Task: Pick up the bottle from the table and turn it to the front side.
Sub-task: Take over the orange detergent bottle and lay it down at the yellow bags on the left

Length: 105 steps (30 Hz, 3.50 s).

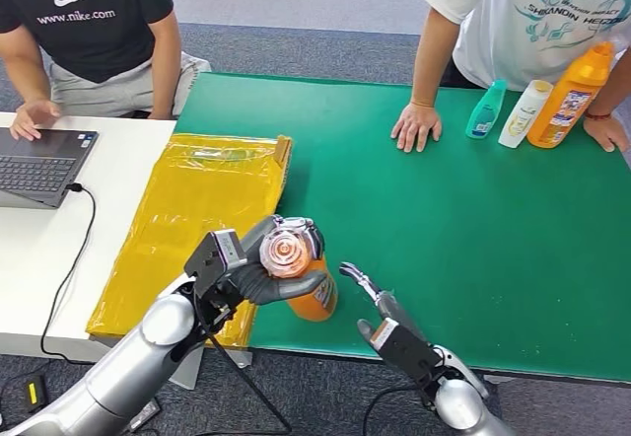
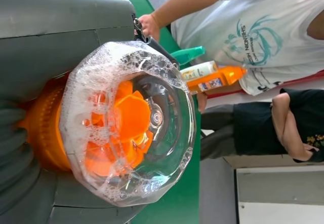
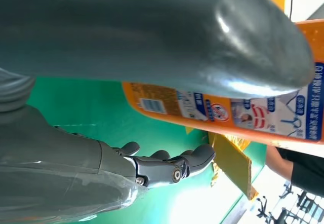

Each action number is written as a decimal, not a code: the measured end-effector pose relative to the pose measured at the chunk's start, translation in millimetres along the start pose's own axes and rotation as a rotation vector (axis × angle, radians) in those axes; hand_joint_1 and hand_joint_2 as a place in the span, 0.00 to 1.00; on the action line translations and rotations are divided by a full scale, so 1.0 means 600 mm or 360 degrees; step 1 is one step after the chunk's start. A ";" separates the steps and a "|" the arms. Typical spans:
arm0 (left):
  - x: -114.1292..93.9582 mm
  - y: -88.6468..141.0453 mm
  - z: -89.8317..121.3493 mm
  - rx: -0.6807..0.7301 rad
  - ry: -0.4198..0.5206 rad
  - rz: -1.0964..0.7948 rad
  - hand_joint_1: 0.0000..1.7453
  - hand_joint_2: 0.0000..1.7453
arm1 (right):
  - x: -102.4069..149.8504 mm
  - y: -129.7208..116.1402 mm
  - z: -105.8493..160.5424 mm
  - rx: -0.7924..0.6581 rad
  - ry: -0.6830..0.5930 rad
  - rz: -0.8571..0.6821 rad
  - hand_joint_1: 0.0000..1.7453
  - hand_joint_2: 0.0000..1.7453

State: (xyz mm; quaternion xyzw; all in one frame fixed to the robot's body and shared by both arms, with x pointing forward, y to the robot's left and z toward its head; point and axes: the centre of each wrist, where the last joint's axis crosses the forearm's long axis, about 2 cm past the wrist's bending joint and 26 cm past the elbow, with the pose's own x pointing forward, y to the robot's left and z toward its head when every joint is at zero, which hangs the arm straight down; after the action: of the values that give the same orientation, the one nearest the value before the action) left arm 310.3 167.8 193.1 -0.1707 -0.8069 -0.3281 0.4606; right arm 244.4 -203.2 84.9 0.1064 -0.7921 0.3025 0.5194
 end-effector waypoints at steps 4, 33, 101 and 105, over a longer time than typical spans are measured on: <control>0.004 0.020 -0.005 0.0025 -0.0007 -0.0047 1.00 1.00 | 0.005 -0.003 0.003 -0.0040 -0.0023 -0.0004 0.00 0.00; 0.026 0.102 -0.022 0.0211 0.0135 -0.0714 1.00 1.00 | 0.101 -0.027 0.020 -0.0416 -0.0318 -0.0335 0.00 0.00; -0.056 -0.003 -0.105 -0.0111 0.1062 -0.2004 1.00 1.00 | 0.118 -0.044 -0.016 -0.0441 -0.0349 -0.0346 0.00 0.00; -0.074 -0.002 -0.096 -0.0082 0.1104 -0.2005 1.00 1.00 | 0.120 -0.043 -0.019 -0.0430 -0.0352 -0.0351 0.00 0.00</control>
State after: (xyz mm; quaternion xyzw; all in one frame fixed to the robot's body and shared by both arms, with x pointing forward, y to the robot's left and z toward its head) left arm 369.1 128.9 175.4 0.4305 -0.5511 -0.5859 0.4094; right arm 234.1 -206.7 161.2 0.1544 -0.8613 0.1212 0.4687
